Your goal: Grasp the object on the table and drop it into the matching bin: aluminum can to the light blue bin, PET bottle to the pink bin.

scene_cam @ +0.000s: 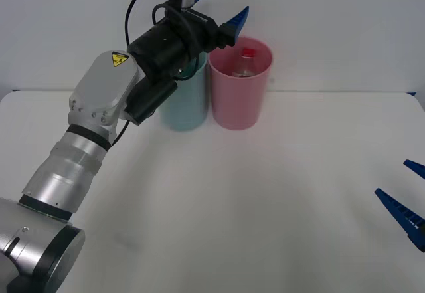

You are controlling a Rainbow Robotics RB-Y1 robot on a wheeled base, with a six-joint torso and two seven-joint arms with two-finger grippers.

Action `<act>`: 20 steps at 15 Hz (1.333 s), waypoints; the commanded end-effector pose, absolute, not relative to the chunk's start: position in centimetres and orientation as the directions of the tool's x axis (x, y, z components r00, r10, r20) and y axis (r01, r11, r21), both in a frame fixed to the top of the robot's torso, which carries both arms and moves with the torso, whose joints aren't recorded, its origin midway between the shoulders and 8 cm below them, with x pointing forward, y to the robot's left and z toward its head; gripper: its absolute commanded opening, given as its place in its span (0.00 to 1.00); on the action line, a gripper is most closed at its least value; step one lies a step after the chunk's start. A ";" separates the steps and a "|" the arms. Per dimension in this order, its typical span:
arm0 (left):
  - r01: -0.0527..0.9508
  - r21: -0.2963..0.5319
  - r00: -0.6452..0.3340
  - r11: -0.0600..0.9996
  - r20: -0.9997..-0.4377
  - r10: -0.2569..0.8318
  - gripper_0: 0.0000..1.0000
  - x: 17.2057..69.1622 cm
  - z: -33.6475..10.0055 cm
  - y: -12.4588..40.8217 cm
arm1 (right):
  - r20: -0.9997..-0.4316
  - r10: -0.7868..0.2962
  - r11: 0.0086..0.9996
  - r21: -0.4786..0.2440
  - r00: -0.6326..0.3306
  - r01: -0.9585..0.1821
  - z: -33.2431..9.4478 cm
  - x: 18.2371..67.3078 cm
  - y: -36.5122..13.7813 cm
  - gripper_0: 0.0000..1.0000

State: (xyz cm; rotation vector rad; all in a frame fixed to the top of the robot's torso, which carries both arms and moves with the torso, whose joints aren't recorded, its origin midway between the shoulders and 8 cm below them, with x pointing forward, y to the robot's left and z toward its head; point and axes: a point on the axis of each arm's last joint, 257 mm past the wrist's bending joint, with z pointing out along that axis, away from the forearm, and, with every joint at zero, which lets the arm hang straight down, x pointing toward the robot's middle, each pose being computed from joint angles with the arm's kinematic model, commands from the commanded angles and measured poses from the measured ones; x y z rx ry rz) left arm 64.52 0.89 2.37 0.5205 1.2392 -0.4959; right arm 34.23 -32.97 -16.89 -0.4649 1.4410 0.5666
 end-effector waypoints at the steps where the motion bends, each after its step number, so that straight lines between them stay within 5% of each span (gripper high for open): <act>1: 0.622 0.075 0.247 0.779 -0.963 -0.105 1.00 63.4 2.2 3.4 | -0.996 0.082 0.785 0.039 0.041 -0.618 -16.9 34.2 -33.0 1.00; 10: 0.637 0.078 0.274 0.767 -0.953 -0.130 1.00 56.6 0.7 15.0 | -0.996 0.082 0.785 0.039 0.041 -0.618 -16.9 34.2 -33.0 1.00; 20: 0.544 0.198 0.234 0.815 -0.969 0.079 1.00 45.5 -4.6 29.7 | -0.996 0.082 0.785 0.039 0.041 -0.618 -16.9 34.2 -33.0 1.00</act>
